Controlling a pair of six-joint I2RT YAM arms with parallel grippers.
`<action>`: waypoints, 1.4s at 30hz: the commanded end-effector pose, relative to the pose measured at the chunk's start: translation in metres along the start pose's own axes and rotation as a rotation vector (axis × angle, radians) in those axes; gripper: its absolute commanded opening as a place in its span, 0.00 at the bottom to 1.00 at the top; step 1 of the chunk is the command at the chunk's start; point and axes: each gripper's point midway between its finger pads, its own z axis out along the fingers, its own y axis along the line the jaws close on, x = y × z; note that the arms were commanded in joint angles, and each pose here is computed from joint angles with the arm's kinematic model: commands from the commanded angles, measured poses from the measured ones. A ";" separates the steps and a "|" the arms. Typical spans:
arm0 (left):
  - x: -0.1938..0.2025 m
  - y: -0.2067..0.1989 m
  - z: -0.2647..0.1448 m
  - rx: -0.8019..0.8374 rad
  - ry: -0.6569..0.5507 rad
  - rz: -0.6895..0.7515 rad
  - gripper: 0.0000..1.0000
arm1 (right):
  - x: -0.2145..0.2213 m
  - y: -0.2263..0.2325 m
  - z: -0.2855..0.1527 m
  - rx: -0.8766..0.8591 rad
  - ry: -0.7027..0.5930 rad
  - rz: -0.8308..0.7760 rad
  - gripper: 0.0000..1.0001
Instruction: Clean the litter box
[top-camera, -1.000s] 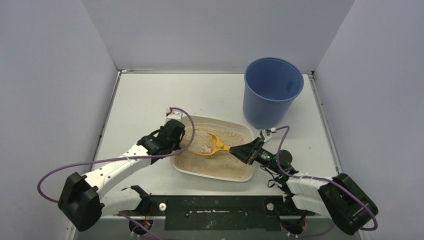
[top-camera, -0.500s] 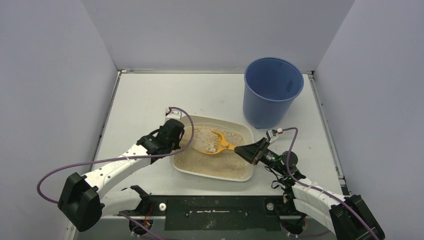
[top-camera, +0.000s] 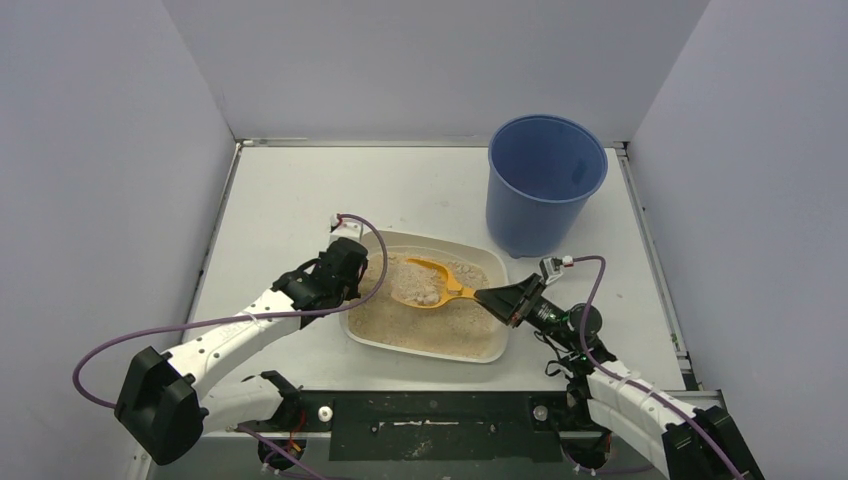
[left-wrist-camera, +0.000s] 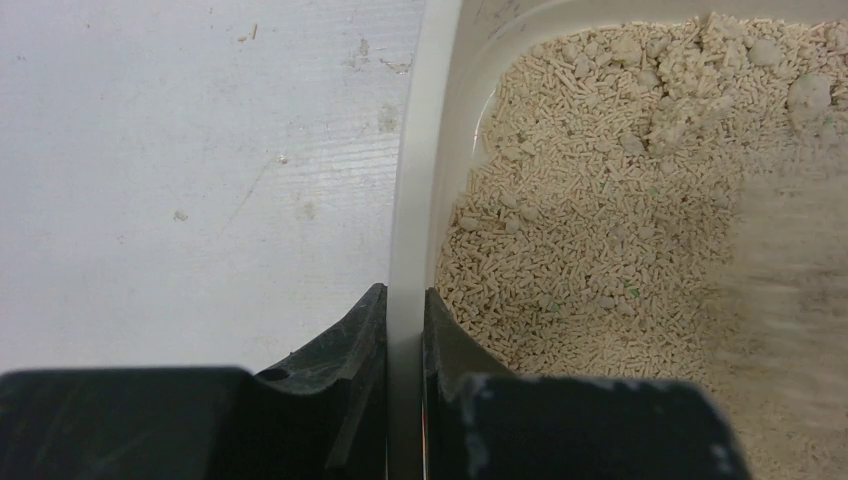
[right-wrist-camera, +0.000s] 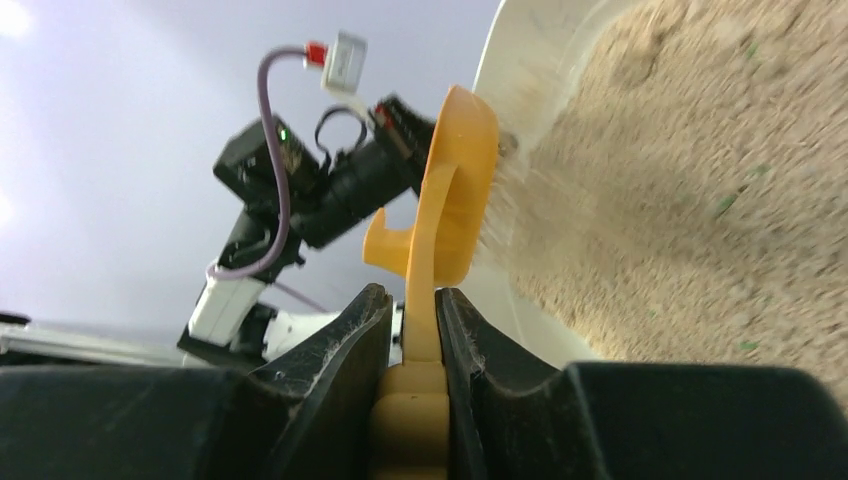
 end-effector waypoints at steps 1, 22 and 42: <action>-0.033 0.000 -0.007 0.008 -0.120 -0.066 0.00 | -0.027 0.021 -0.008 -0.095 -0.113 -0.033 0.00; -0.035 -0.005 -0.008 0.035 -0.123 -0.064 0.00 | -0.026 0.044 -0.002 -0.165 -0.106 -0.055 0.00; -0.034 -0.007 -0.009 0.053 -0.117 -0.065 0.00 | -0.036 0.057 0.005 -0.129 -0.122 -0.115 0.00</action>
